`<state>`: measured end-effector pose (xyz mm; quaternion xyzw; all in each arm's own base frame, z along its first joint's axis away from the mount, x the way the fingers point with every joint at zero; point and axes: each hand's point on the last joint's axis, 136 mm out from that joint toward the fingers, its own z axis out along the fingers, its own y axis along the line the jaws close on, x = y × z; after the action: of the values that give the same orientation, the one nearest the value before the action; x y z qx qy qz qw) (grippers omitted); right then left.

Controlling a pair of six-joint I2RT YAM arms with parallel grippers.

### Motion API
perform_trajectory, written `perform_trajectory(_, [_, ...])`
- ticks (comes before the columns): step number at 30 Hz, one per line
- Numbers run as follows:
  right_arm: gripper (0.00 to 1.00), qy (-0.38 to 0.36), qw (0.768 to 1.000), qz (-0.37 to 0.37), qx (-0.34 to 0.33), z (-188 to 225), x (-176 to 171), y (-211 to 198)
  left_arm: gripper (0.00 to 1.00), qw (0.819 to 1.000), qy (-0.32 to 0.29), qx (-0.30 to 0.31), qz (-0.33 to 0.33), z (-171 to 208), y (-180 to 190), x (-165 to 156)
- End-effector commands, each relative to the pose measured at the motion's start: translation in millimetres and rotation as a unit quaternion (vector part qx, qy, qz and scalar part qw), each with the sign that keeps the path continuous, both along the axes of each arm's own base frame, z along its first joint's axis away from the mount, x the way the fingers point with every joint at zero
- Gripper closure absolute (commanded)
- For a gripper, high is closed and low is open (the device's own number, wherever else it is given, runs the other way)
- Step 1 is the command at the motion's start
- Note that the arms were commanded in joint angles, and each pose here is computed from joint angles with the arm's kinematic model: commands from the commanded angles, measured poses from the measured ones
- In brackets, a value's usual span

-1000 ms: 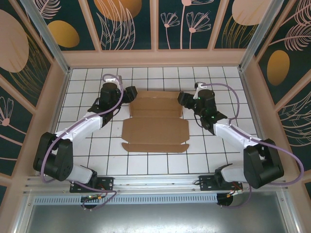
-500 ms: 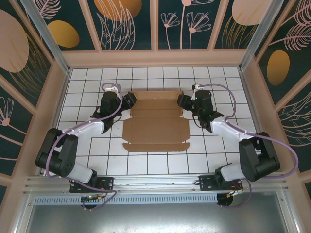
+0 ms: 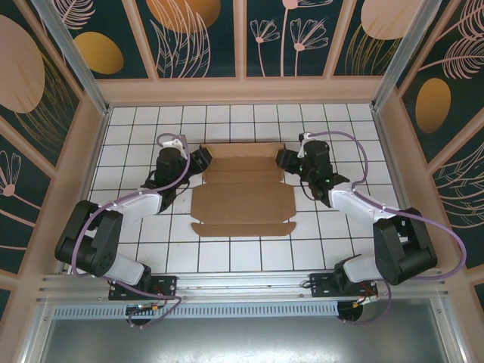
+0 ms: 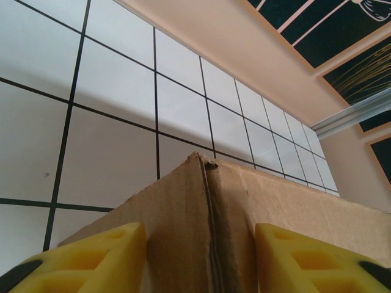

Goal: Fold the paper box

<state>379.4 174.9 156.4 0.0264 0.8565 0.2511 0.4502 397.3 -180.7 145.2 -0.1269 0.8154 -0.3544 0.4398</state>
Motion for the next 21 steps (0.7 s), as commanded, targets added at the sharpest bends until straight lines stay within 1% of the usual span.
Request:
perform_trajectory(1, [0.5,0.054,0.998,-0.009,-0.019,-42,-17,-8,0.53,0.994,0.103,0.034,0.007,-64,13,-26])
perform_trajectory(4, [0.5,0.048,0.998,-0.007,-0.028,-34,-16,-6,0.5,0.995,0.094,0.039,0.005,-57,12,-23])
perform_trajectory(6, [0.49,0.021,0.999,-0.007,-0.035,-13,-10,-8,0.46,0.995,0.082,0.049,0.007,-44,13,-17])
perform_trajectory(8, [0.47,-0.009,0.999,-0.013,-0.042,16,-3,-10,0.4,0.996,0.061,0.059,0.007,-24,13,-8])
perform_trajectory(11, [0.47,-0.036,0.997,-0.018,-0.059,49,7,-13,0.35,0.996,0.033,0.079,0.01,7,14,3])
perform_trajectory(14, [0.52,-0.062,0.995,0.007,-0.073,73,7,-5,0.33,0.993,0.002,0.113,0.022,39,21,10])
perform_trajectory(15, [0.53,-0.067,0.995,0.031,-0.071,79,5,3,0.32,0.992,-0.008,0.123,0.028,48,25,10])
perform_trajectory(17, [0.61,-0.068,0.992,0.081,-0.073,85,0,22,0.31,0.988,-0.031,0.147,0.041,68,34,9])
perform_trajectory(18, [0.67,-0.062,0.99,0.097,-0.078,85,0,29,0.31,0.986,-0.038,0.155,0.045,75,37,8])
perform_trajectory(19, [0.76,-0.053,0.988,0.116,-0.088,82,-2,38,0.31,0.985,-0.045,0.161,0.05,83,40,6])
perform_trajectory(20, [0.89,-0.045,0.984,0.141,-0.099,76,-4,48,0.31,0.984,-0.051,0.165,0.052,91,42,4])
perform_trajectory(21, [1.0,-0.04,0.98,0.165,-0.106,72,-6,57,0.32,0.984,-0.054,0.165,0.049,97,42,3])
